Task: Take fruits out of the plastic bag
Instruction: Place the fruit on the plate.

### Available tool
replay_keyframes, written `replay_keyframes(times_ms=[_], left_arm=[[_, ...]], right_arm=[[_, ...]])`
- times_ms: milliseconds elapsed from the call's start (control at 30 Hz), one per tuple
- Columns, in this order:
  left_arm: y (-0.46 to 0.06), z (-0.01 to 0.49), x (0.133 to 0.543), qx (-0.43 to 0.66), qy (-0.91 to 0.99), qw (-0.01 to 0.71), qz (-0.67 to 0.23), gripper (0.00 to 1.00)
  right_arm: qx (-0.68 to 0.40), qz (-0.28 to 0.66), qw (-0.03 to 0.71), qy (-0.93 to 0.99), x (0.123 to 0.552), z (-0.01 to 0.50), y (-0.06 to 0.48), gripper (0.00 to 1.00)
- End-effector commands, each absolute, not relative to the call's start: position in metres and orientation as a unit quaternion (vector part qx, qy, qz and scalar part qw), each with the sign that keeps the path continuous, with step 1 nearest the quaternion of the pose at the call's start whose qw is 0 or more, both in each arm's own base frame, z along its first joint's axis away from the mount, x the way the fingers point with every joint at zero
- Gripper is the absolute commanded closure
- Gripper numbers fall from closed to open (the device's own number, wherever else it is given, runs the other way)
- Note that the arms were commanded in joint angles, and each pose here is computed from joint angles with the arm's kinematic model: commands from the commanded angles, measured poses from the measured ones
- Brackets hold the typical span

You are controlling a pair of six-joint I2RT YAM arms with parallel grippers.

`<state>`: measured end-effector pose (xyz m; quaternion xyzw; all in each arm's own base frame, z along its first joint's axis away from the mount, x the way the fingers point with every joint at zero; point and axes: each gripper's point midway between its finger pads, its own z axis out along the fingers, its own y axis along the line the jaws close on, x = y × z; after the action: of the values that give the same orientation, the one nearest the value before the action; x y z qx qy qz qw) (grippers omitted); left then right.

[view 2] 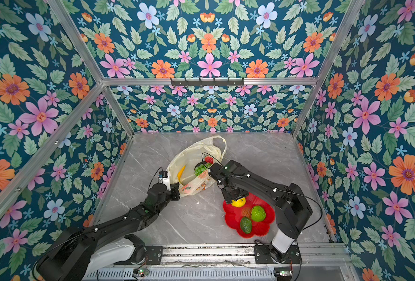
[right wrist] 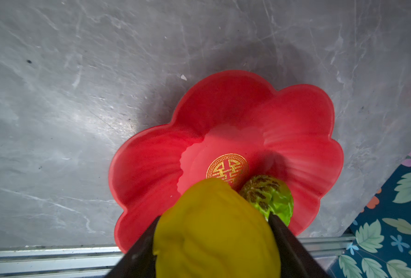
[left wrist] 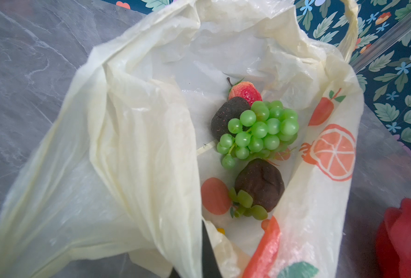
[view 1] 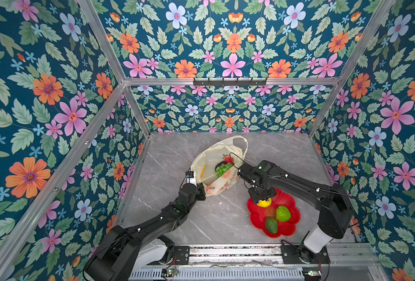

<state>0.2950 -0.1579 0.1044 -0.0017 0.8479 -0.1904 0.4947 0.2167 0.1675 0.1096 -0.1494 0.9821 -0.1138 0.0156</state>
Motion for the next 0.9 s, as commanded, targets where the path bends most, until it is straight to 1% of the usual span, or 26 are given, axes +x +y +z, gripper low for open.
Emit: replay_keyframes(times_ms=[0, 567, 867], left_arm=[[-0.157, 0.105, 0.296, -0.001, 0.849, 0.496, -0.185, 1.00], [-0.156, 0.106, 0.296, -0.002, 0.848, 0.497, -0.184, 1.00], [-0.157, 0.105, 0.296, -0.001, 0.849, 0.496, -0.184, 1.00]], right_arm=[[-0.138, -0.143, -0.004, 0.980, 0.211, 0.106, 0.153, 0.36], [-0.135, -0.189, -0.057, 0.971, 0.204, 0.072, 0.133, 0.35], [-0.143, -0.199, -0.071, 0.967, 0.207, 0.059, 0.132, 0.34]])
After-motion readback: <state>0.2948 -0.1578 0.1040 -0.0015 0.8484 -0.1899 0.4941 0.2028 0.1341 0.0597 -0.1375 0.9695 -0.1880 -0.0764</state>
